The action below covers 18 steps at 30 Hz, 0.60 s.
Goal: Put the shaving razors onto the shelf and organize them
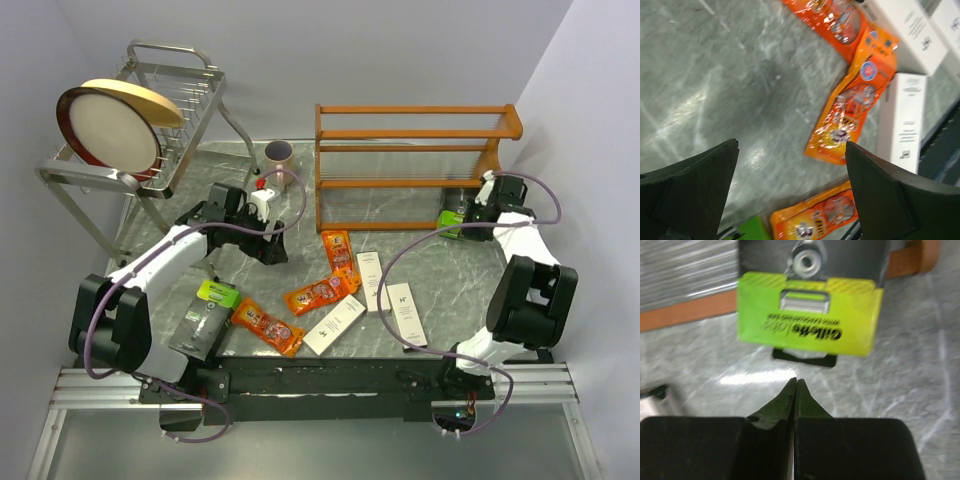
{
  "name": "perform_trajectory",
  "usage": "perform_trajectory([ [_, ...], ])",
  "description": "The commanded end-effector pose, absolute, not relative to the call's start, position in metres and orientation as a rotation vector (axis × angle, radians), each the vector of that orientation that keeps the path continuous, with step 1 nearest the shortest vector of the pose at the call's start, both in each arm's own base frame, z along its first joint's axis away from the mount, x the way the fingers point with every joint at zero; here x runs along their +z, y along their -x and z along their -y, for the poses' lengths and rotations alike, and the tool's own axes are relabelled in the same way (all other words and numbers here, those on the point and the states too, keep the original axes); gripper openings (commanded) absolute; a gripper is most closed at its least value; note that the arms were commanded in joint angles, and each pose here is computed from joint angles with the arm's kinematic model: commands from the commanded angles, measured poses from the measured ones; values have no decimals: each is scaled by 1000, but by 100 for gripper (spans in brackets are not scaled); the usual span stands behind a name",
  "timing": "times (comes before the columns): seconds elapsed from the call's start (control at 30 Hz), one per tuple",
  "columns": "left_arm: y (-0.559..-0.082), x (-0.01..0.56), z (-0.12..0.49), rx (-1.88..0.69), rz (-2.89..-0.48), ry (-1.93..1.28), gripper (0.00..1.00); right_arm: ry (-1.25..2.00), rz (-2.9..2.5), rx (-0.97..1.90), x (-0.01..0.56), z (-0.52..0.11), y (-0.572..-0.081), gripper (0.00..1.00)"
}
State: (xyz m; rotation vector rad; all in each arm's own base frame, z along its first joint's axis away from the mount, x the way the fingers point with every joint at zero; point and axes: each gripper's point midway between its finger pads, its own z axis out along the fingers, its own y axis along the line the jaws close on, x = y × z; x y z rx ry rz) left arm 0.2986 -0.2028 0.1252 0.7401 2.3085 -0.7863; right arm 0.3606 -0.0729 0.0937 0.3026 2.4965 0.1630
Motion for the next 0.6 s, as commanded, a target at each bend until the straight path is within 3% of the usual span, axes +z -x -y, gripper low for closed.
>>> perform_trajectory([
  [0.0, -310, 142, 191, -645, -2265, -838, 93, -354, -2451, -83, 89, 111, -387, 0],
  [0.23, -325, 157, 196, -639, -2220, -817, 93, -465, -2414, -125, 87, 127, -414, 0],
  [0.57, -301, 151, 189, -666, -2202, -804, 94, -394, -2448, -233, 105, 164, -442, 0],
])
